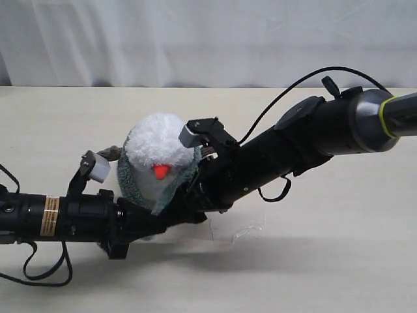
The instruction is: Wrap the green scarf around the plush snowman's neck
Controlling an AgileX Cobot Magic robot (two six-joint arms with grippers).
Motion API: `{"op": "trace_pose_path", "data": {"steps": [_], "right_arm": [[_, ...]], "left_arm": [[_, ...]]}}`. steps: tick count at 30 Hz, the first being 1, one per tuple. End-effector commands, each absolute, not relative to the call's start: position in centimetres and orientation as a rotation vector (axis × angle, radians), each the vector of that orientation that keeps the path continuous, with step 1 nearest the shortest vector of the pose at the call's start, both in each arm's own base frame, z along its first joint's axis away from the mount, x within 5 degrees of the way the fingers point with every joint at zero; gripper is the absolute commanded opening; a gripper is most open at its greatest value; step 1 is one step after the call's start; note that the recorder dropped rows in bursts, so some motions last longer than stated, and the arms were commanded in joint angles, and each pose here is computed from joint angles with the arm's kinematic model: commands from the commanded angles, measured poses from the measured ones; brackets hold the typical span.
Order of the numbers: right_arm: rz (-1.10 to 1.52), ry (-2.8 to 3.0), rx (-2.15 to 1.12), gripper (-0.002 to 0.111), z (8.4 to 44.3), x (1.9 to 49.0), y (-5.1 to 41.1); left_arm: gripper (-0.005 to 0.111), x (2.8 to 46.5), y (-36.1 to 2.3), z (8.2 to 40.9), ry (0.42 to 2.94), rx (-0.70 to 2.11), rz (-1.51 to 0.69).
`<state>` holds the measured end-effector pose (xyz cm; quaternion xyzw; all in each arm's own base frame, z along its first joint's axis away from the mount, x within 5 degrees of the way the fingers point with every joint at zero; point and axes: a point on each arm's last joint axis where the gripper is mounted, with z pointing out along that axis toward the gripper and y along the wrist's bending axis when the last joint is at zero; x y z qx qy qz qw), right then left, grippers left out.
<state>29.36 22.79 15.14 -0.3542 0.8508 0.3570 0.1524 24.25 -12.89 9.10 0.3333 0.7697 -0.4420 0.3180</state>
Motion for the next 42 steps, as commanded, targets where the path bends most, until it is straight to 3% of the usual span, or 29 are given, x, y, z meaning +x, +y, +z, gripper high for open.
{"op": "trace_pose_path", "data": {"steps": [1, 4, 8, 18, 26, 29, 31, 35, 36, 38, 42], "right_arm": [[1.051, 2.451, -1.149, 0.063, 14.8, 28.2, 22.7], [1.012, 2.454, -1.123, 0.069, 14.7, 28.5, 22.6], [0.970, 2.462, -1.087, 0.070, 14.6, 28.9, 22.5], [0.953, 2.496, -1.104, 0.070, 14.5, 28.7, 22.3], [0.979, 2.469, -1.155, 0.070, 16.0, 28.1, 22.2], [0.921, 2.398, -1.168, 0.064, 18.9, 27.7, 21.8], [0.859, 2.393, -1.128, 0.055, 19.4, 27.9, 21.5], [0.587, 2.406, -0.968, 0.015, 17.4, 28.9, 19.9], [0.485, 2.389, -0.896, 0.004, 16.7, 29.2, 19.2], [0.376, 2.352, -0.806, 0.004, 16.4, 29.8, 18.5], [0.401, 2.311, -0.787, 0.004, 17.8, 30.8, 19.1]], "left_arm": [[0.007, 25.7, -12.4, 9.4, 2.047, 0.699, -1.094], [0.007, 25.7, -12.4, 9.4, 2.048, 0.699, -1.092], [0.009, 25.4, -12.3, 9.1, 2.080, 0.727, -1.087], [0.068, 24.2, -12.4, 8.7, 2.128, 0.887, -1.128], [0.067, 24.0, -12.1, 11.8, 2.036, 1.017, -1.037], [0.067, 24.5, -11.0, 13.3, 2.156, 0.949, -0.825], [0.061, 24.7, -10.6, 14.0, 2.178, 0.901, -0.747], [0.014, 25.0, -10.0, 14.5, 2.202, 0.867, -0.640], [0.000, 25.4, -9.2, 14.1, 2.261, 0.806, -0.529], [0.000, 26.0, -8.5, 13.9, 2.288, 0.728, -0.414], [0.000, 26.0, -9.5, 14.8, 2.135, 0.824, -0.509]]}}
